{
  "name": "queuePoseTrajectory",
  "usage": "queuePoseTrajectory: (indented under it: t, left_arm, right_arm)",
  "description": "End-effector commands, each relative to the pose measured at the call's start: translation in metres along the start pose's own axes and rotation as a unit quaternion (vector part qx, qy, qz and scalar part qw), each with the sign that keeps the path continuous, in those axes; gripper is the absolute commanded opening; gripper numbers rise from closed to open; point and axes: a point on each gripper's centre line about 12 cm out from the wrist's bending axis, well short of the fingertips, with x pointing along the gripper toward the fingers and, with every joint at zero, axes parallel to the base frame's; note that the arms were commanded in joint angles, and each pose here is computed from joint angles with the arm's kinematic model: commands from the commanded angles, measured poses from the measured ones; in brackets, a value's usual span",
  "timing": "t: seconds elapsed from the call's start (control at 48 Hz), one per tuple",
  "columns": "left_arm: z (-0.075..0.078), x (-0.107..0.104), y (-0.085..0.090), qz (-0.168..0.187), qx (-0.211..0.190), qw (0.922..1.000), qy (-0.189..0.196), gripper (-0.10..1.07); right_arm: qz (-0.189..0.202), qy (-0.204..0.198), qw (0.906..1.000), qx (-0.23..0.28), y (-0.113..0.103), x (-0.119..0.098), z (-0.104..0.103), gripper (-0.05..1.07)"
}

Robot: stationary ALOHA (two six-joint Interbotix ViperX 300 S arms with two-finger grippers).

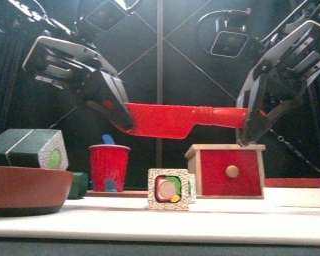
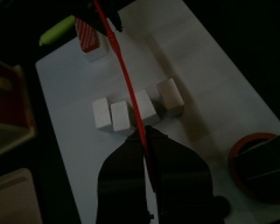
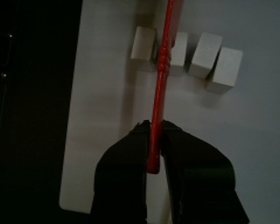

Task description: Cut the white sushi roll

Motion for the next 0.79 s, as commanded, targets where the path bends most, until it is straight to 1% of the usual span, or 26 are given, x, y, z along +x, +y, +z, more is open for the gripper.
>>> queuePoseTrajectory:
  t: [0.0,0.062,0.146,0.333,0.458,0.521,0.583,0.771]
  left_arm:
    - [0.015,-0.008,0.011,0.016,0.003,0.999,-0.041,0.27]
    - [0.014,-0.008,0.015,0.021,-0.003,0.9988,-0.045,0.31]
    - [0.016,-0.008,0.019,0.026,-0.013,0.9981,-0.053,0.4]
    - [0.021,-0.009,0.021,0.031,-0.039,0.9952,-0.084,0.69]
    - [0.021,-0.01,0.021,0.033,-0.057,0.9934,-0.094,0.85]
    - [0.02,-0.011,0.02,0.033,-0.063,0.9929,-0.095,0.89]
    - [0.021,-0.012,0.021,0.034,-0.066,0.9924,-0.098,0.89]
    - [0.021,-0.017,0.019,0.036,-0.066,0.9909,-0.112,0.89]
  right_arm:
    - [0.002,-0.028,0.9996,-0.007,0.001,-0.015,0.01,0.45]
    - [0.002,-0.031,0.9995,-0.004,0.001,-0.018,0.01,0.45]
    - [0.003,-0.036,0.9993,-0.002,0.002,-0.021,0.011,0.45]
    - [0.006,-0.038,0.9993,0.0,0.003,-0.024,0.013,0.45]
    - [0.008,-0.036,0.9993,0.005,0.003,-0.024,0.012,0.45]
    - [0.01,-0.033,0.9994,0.011,0.004,-0.025,0.01,0.45]
    - [0.014,-0.028,0.9993,0.023,0.004,-0.025,0.009,0.45]
    - [0.029,-0.021,0.9948,0.095,-0.002,-0.034,0.009,0.45]
